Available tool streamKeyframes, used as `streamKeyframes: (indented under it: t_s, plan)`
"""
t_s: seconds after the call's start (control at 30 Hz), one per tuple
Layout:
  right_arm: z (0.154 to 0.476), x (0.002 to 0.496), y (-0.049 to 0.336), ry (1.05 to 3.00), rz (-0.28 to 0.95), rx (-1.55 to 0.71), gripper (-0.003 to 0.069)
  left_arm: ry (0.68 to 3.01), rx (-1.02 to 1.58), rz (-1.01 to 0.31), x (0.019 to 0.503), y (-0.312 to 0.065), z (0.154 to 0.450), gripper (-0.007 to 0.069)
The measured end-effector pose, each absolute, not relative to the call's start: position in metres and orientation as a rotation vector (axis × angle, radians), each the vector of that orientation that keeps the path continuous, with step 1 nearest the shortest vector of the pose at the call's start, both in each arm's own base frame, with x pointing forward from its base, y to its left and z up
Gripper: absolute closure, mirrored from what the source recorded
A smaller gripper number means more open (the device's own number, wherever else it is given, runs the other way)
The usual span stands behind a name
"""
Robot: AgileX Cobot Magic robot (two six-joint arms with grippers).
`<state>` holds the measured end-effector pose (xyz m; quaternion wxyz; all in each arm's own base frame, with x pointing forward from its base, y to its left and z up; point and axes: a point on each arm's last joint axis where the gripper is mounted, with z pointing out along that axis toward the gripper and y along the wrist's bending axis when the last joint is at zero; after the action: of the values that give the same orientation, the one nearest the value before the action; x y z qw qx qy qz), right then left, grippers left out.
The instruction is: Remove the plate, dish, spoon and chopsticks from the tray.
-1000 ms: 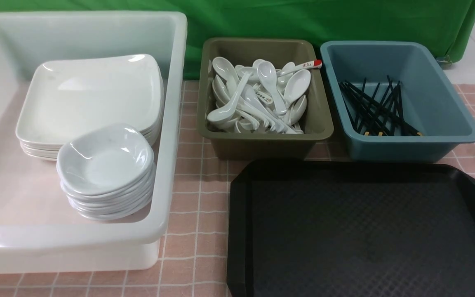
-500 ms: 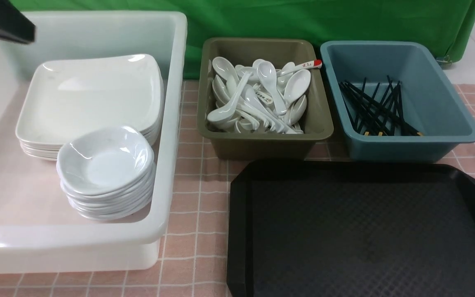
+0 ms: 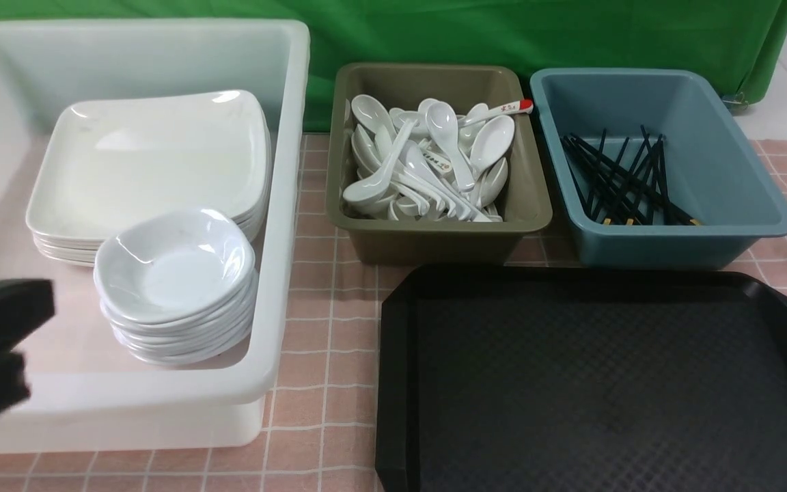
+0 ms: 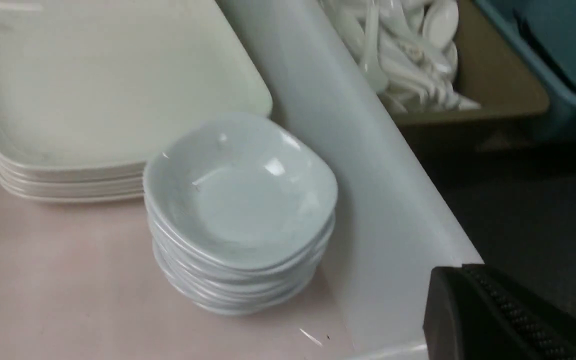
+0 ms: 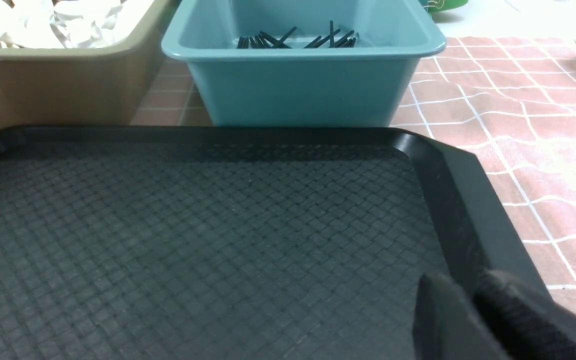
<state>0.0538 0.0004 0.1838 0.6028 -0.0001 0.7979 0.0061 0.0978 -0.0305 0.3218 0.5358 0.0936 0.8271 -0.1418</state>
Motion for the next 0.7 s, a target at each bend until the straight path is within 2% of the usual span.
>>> streamKeyframes:
  t_s: [0.13,0.47,0.57,0.7]
  plan:
    - [0.184,0.054,0.000,1.848,0.014,0.000,0.0489,1.887,0.190,-0.307,0.082,-0.028,0.313,0.0627]
    - [0.184,0.054,0.000,1.848,0.014,0.000,0.0449,1.786,0.316,-0.007,0.083,-0.016,0.314,0.0626]
    - [0.184,0.054,0.000,1.848,0.014,0.000,0.0434,1.751,0.297,0.065,0.089,-0.011,0.302,0.0626]
    - [0.184,0.054,0.000,1.848,0.014,0.000,0.0423,1.778,0.264,0.063,0.092,-0.009,0.282,0.0625]
